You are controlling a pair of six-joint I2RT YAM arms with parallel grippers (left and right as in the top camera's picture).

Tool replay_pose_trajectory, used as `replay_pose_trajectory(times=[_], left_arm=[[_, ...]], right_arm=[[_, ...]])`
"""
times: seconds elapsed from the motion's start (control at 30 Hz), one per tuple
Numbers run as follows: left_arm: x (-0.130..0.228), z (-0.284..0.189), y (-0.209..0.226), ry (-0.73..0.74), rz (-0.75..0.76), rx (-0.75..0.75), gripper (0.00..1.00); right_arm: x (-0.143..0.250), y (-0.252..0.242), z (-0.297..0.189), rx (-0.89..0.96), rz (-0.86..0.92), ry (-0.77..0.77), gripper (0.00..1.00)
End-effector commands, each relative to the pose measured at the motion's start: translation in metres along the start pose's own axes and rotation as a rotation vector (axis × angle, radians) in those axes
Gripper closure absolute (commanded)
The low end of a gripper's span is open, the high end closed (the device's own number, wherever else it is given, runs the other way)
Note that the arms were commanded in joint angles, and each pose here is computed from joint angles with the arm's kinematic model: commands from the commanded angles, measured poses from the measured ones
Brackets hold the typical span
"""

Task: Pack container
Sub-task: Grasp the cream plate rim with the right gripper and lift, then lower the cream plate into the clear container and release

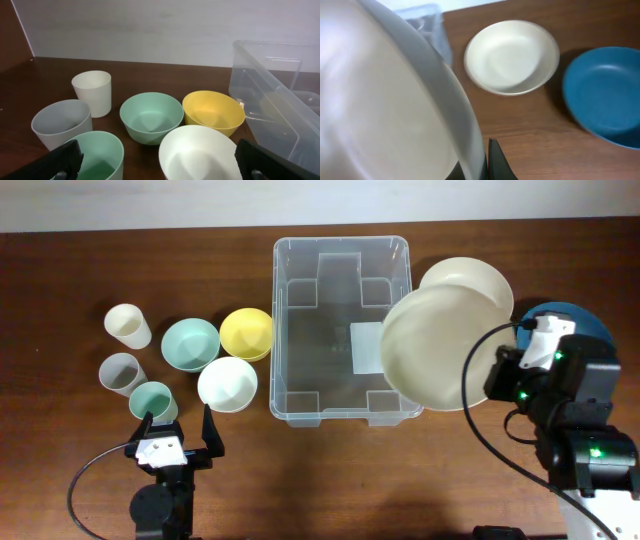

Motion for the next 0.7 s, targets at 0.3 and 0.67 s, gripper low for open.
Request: replay_pose_trajectory(times=[0.3, 0.67], left_arm=[[0.002, 0.0, -0.002, 0.002, 0.016, 0.014, 0.0], [0.002, 0.0, -0.002, 0.002, 0.016, 0.014, 0.0]], right_arm=[[-0.01, 0.081, 0.081, -0.193, -0.148, 0.062, 0.96], [-0.065, 0.135, 0.16, -0.249, -0.212, -0.007, 0.96]])
Point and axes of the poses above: each gripper's point midway between its finger pads, its own z axis out along the fingers, its own y axis along the line the jaws close on, x = y × z, the point moved 5 cm from there along -z, back along the fingers, and after that the axes turned 8 degrees about -z, right-handed, at the moved point
